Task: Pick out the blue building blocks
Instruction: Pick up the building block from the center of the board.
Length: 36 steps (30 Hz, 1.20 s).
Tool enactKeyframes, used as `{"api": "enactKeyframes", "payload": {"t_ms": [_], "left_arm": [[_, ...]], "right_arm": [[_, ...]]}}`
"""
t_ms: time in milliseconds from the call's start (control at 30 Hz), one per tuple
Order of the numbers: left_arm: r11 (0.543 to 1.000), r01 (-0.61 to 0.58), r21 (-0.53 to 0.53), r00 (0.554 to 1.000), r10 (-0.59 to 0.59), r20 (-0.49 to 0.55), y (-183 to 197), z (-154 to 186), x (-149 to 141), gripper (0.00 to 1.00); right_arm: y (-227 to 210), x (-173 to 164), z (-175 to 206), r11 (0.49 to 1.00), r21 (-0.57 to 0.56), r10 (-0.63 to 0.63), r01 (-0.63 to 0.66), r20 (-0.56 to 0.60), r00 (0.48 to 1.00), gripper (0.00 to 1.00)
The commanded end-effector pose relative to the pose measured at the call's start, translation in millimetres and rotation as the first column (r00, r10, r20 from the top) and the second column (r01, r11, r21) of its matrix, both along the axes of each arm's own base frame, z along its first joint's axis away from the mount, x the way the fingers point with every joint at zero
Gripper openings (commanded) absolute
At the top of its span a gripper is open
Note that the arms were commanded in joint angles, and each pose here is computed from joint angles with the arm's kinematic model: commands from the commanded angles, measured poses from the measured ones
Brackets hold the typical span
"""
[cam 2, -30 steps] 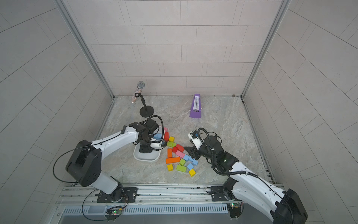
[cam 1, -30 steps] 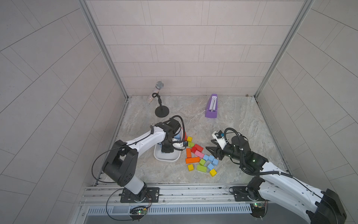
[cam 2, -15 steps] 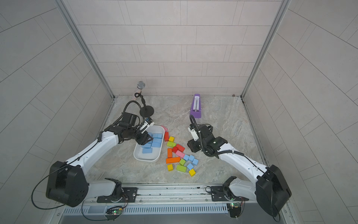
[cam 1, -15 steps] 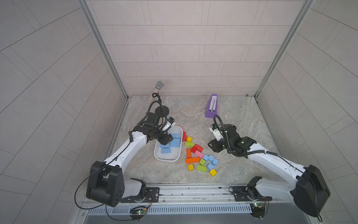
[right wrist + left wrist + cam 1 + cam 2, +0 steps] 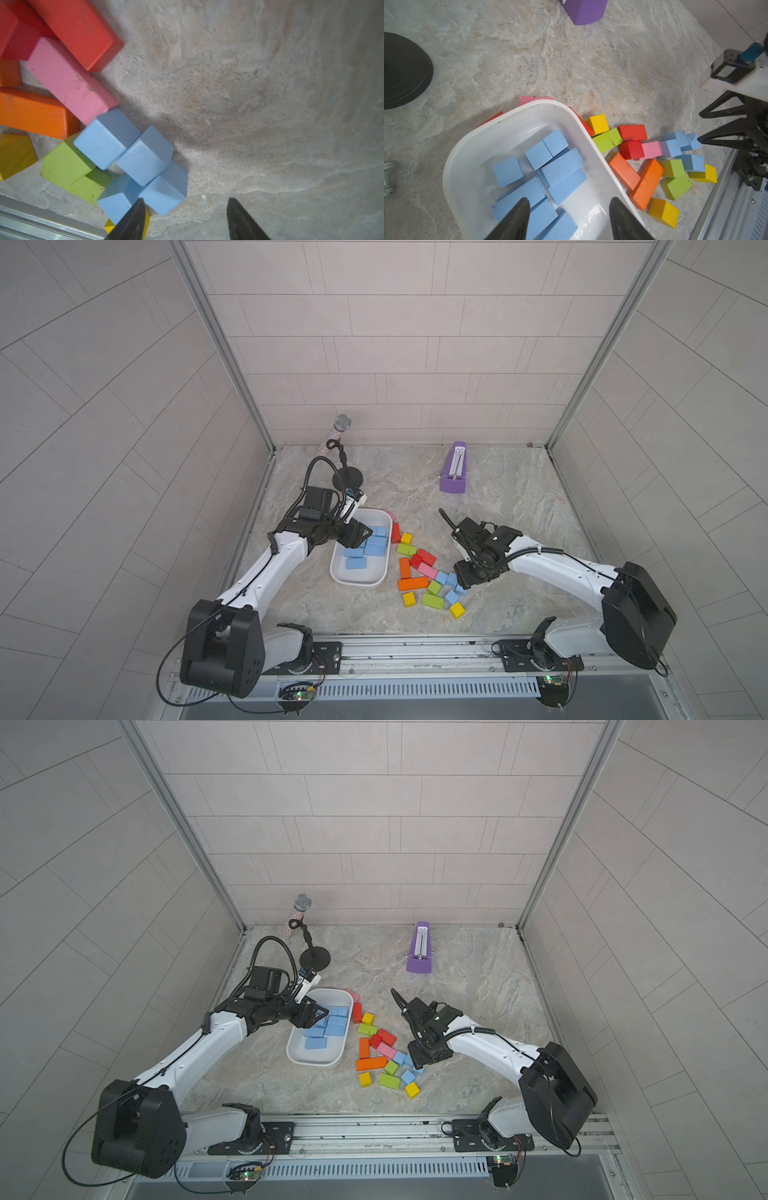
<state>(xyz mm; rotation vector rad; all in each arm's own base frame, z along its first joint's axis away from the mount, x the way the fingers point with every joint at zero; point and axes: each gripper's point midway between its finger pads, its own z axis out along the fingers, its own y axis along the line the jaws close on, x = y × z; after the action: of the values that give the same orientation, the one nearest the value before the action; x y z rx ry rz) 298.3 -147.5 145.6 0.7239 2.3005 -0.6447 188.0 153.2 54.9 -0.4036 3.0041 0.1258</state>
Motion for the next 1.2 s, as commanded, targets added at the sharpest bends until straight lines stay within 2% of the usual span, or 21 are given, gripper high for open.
{"api": "enactKeyframes", "payload": {"t_ms": [0,200,467,667,800,900,1000,1167], "left_arm": [[0.999,0.010,-0.038,1.000,-0.010,0.016,-3.5,6.6,-0.1,0.66],[0.999,0.020,-0.050,1.000,-0.020,0.011,-5.6,6.0,-1.7,0.66],[0.998,0.024,-0.051,1.000,-0.023,0.009,-5.9,5.6,-3.3,0.66],[0.998,0.033,-0.059,0.999,-0.034,-0.007,-7.8,1.9,-4.0,0.66],[0.997,0.038,-0.063,0.999,-0.039,-0.014,-8.8,0.7,-4.8,0.66],[0.997,0.040,-0.067,0.999,-0.041,-0.014,-9.4,1.4,-5.2,0.66],[0.998,0.019,-0.067,1.000,-0.020,-0.017,-8.3,2.5,-2.3,0.66],[0.994,-0.092,-0.063,0.996,0.091,-0.025,10.0,6.2,10.6,0.66]], "right_arm": [[-5.6,-10.7,-4.6,0.997,-0.009,-0.080,0.080,-0.031,0.996,0.64],[12.3,-5.4,-13.9,0.992,0.072,-0.105,0.108,-0.042,0.994,0.64],[15.0,-3.4,-27.6,0.993,0.048,-0.101,0.104,-0.062,0.993,0.62],[11.0,-8.6,-32.0,0.996,0.012,-0.089,0.090,-0.084,0.992,0.51],[7.2,-11.8,-27.6,0.997,-0.012,-0.080,0.080,-0.077,0.994,0.35],[4.7,-11.1,-16.9,0.997,-0.028,-0.071,0.069,-0.047,0.996,0.26],[5.0,-7.1,0.0,0.998,-0.032,-0.056,0.057,0.001,0.998,0.23],[20.3,7.6,37.3,1.000,0.000,-0.016,0.016,0.103,0.995,0.21]]}}
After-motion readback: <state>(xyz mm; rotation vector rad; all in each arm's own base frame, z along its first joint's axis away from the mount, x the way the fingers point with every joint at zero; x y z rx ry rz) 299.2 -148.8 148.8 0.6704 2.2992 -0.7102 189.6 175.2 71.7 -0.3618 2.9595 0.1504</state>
